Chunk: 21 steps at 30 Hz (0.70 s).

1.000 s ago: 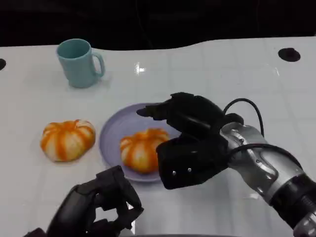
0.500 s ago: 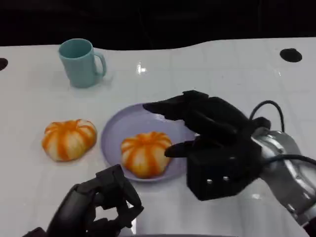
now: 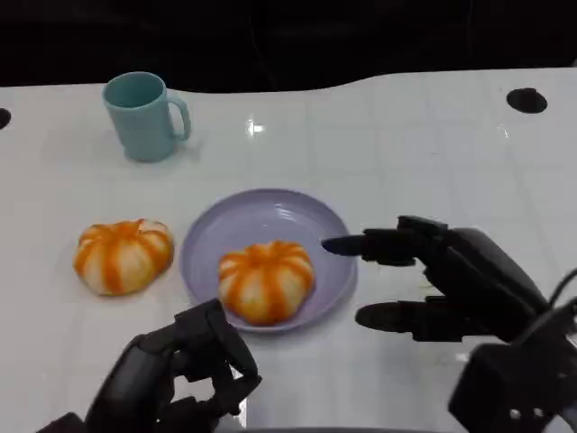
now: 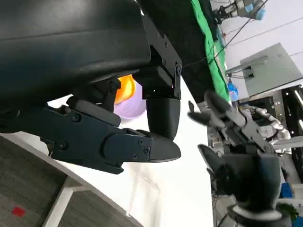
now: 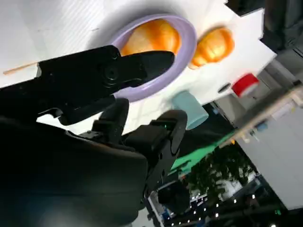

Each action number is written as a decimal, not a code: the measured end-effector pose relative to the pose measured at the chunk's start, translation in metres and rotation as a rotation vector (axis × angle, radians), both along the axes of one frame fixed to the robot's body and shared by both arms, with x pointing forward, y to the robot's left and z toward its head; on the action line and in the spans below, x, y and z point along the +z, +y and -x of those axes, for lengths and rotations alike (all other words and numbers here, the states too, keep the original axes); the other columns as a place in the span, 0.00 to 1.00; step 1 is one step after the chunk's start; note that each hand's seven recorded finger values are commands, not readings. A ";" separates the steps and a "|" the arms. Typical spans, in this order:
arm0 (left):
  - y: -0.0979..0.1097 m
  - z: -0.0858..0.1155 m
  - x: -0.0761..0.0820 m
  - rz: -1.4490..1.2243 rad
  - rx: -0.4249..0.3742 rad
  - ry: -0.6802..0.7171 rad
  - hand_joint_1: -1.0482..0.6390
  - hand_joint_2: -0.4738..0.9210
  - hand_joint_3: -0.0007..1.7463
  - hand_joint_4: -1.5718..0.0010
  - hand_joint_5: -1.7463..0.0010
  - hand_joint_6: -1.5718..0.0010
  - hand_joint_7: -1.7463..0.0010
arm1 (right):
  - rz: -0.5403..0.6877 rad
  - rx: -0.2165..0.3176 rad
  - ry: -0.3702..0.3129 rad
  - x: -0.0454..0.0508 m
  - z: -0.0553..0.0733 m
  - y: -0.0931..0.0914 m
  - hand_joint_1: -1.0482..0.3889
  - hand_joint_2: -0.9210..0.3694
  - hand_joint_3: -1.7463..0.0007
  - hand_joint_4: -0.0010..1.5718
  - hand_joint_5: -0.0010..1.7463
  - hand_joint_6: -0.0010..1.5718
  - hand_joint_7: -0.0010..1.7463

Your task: Grasp the bread from the table and place it into the plate.

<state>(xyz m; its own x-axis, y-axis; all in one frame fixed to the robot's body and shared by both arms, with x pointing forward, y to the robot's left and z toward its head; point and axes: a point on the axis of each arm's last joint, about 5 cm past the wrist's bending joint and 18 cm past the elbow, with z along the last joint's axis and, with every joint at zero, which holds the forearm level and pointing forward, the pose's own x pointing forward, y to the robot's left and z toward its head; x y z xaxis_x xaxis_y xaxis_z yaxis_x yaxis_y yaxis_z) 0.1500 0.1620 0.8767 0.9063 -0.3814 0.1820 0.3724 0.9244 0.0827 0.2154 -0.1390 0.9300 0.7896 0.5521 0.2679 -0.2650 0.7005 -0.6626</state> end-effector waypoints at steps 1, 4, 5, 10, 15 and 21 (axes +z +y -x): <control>0.000 0.000 0.000 -0.001 0.000 0.000 0.31 1.00 0.20 0.56 0.00 0.63 0.10 | -0.023 -0.005 0.002 -0.0021 0.003 -0.002 0.62 0.09 0.80 0.42 0.74 0.42 0.54; 0.000 0.000 0.000 -0.003 0.000 0.000 0.31 1.00 0.20 0.56 0.00 0.63 0.10 | -0.071 -0.020 -0.003 -0.0076 0.010 -0.008 0.69 0.36 0.36 0.41 0.86 0.42 0.67; 0.000 0.000 0.000 -0.003 0.000 0.000 0.31 1.00 0.20 0.56 0.00 0.63 0.10 | -0.083 -0.025 -0.006 -0.0089 0.012 -0.010 0.71 0.39 0.28 0.41 0.93 0.43 0.73; 0.000 0.000 0.000 -0.002 0.000 -0.001 0.31 1.00 0.19 0.57 0.00 0.63 0.10 | -0.108 -0.057 0.003 -0.0156 0.023 -0.018 0.72 0.44 0.19 0.49 1.00 0.44 0.85; 0.000 0.000 0.000 0.000 0.000 -0.001 0.32 1.00 0.20 0.57 0.00 0.63 0.10 | -0.107 -0.072 0.023 -0.0177 0.035 -0.023 0.72 0.46 0.16 0.50 1.00 0.42 0.89; 0.001 -0.001 0.000 0.002 0.000 -0.001 0.32 1.00 0.19 0.57 0.00 0.63 0.10 | -0.097 -0.094 0.038 -0.0179 0.045 -0.029 0.73 0.51 0.12 0.53 1.00 0.42 0.93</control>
<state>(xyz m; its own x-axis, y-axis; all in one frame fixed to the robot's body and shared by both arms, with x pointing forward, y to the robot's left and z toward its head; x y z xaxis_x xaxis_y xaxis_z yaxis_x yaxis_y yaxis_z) 0.1507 0.1625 0.8767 0.9063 -0.3806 0.1838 0.3720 0.9247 0.0808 0.1706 -0.1678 0.9121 0.8471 0.4483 0.2853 -0.2189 0.7836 -0.5814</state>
